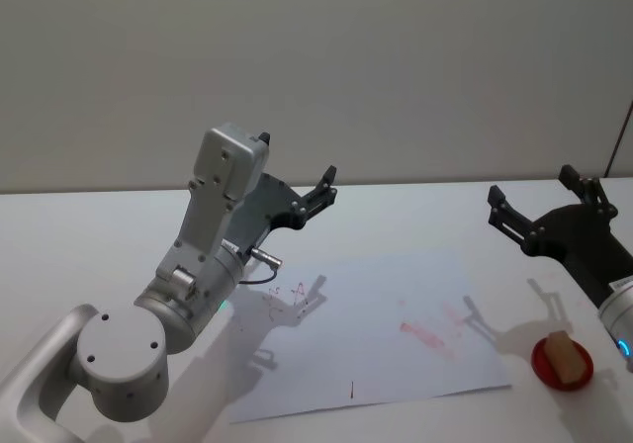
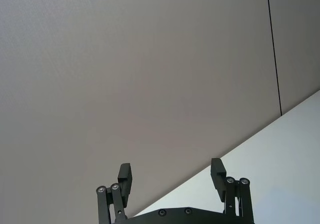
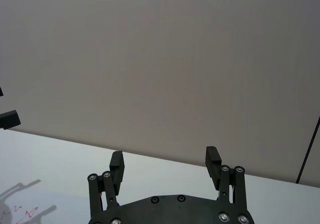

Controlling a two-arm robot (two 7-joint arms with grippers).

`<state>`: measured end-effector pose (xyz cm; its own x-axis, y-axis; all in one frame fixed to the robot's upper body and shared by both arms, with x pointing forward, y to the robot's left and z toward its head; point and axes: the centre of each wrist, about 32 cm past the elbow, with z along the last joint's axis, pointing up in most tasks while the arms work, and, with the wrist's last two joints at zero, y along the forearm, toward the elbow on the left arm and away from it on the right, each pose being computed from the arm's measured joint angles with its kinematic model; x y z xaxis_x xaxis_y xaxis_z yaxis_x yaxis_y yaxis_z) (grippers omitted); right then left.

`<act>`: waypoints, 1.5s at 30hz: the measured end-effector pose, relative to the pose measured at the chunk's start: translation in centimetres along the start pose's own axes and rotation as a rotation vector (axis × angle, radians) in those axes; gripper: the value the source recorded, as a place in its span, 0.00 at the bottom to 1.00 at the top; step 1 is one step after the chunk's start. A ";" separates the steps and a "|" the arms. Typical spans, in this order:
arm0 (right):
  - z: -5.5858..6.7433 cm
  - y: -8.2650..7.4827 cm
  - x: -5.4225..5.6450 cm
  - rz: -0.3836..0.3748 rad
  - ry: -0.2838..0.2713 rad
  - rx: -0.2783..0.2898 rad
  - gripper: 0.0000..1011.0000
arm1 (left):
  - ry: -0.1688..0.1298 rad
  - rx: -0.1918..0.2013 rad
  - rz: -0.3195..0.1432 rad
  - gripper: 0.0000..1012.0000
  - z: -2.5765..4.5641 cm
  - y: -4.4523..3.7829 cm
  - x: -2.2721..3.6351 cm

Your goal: Use the one hand to pick up the stamp and affix it onto the A4 paper.

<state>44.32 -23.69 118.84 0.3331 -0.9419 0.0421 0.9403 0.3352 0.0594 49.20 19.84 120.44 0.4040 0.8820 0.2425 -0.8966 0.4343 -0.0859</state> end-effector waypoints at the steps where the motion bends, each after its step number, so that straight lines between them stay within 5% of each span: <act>1: 0.0 0.0 0.0 0.000 0.000 0.000 0.99 | 0.000 0.000 0.000 0.99 0.00 0.00 0.00; 34: 0.0 -0.2 0.1 -0.002 -0.003 -0.002 0.99 | 0.000 0.000 0.000 0.99 0.00 0.00 0.00; 40: -0.2 -1.7 0.6 -0.019 0.002 -0.018 0.99 | 0.000 0.000 0.000 0.99 0.00 0.00 0.00; 45: -0.9 -4.4 1.2 -0.049 0.017 -0.060 0.99 | 0.000 0.000 0.000 0.99 0.00 0.00 0.00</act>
<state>40.63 -26.36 117.77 0.2874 -0.9575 0.0237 0.9578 0.2875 0.0011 49.20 19.84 120.44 0.4040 0.8820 0.2425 -0.8967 0.4343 -0.0859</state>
